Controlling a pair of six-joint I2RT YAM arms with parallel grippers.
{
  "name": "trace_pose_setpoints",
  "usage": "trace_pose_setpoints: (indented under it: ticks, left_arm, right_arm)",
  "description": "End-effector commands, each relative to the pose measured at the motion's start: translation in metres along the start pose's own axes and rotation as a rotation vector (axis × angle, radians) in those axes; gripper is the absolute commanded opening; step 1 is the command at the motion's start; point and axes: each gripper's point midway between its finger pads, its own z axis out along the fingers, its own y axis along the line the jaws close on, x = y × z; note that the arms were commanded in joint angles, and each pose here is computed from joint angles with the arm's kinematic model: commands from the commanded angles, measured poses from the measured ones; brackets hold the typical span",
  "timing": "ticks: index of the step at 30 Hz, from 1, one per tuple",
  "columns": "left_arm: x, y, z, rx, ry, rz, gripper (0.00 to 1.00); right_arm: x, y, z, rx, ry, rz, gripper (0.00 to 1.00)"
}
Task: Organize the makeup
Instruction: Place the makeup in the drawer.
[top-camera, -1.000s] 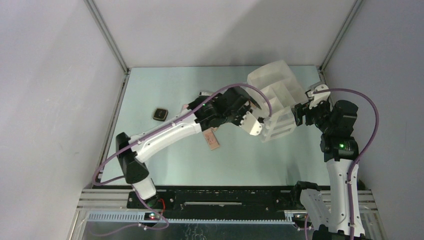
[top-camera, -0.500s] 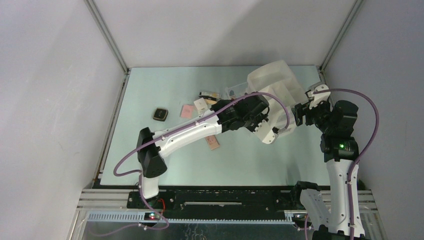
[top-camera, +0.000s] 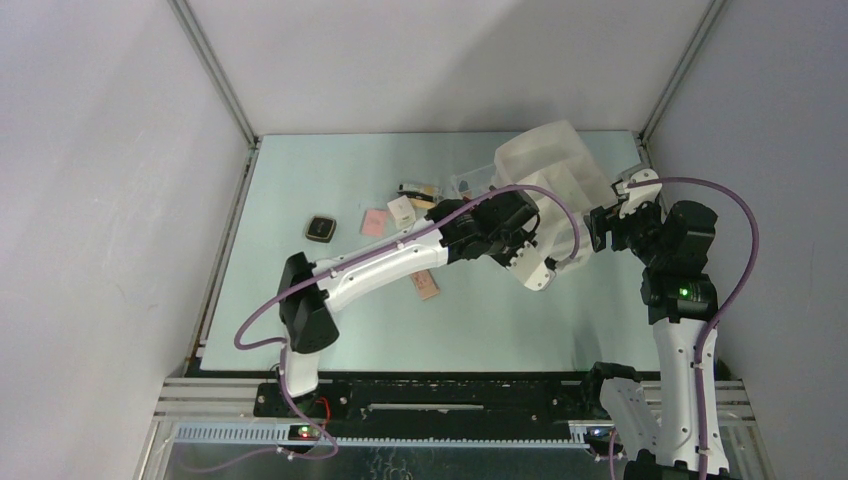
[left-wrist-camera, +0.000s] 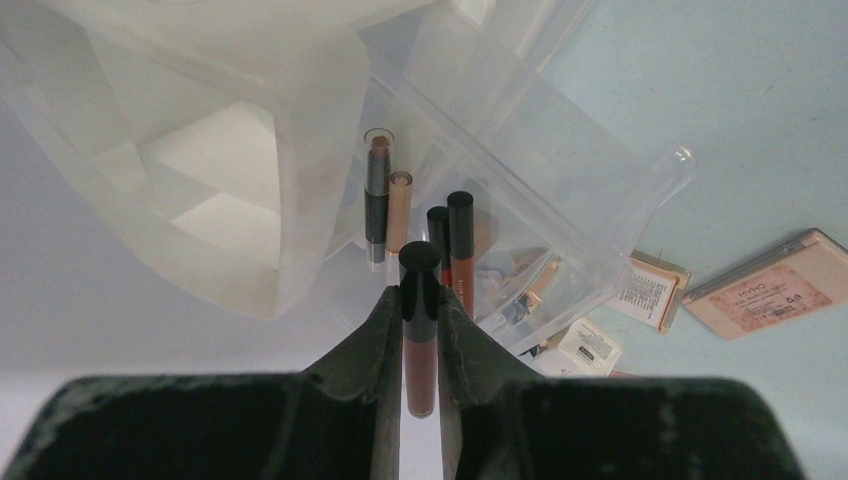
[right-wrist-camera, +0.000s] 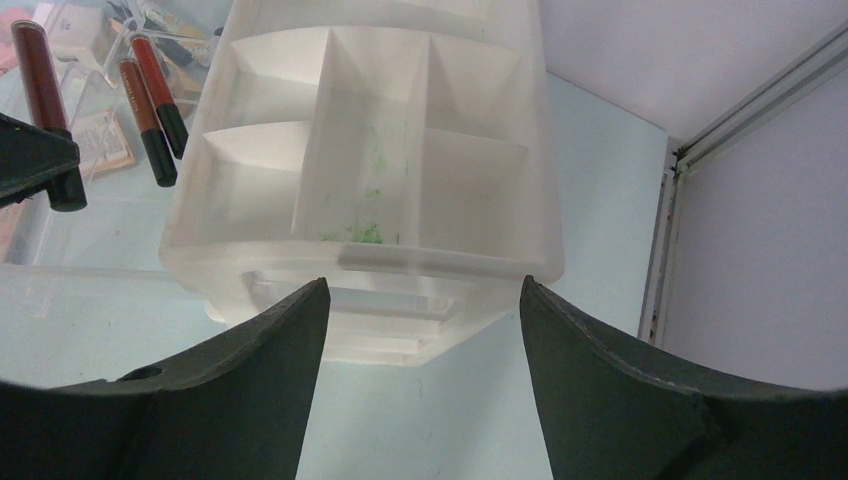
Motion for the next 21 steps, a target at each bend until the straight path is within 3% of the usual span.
trace_pose_setpoints:
  ticks: [1, 8, 21]
  left_arm:
    - [0.003, 0.005, 0.005, -0.012, -0.017, -0.022, 0.16]
    - [0.009, 0.003, 0.010, -0.003, -0.009, -0.033, 0.19]
    - [0.008, 0.012, -0.006, -0.046, -0.028, -0.078, 0.41]
  right_arm:
    - [-0.005, 0.000, -0.002, 0.001, -0.024, -0.016, 0.79]
    - [-0.004, -0.001, -0.002, 0.002, -0.022, -0.015, 0.79]
    - [-0.005, -0.001, -0.002, 0.002, -0.024, -0.016, 0.79]
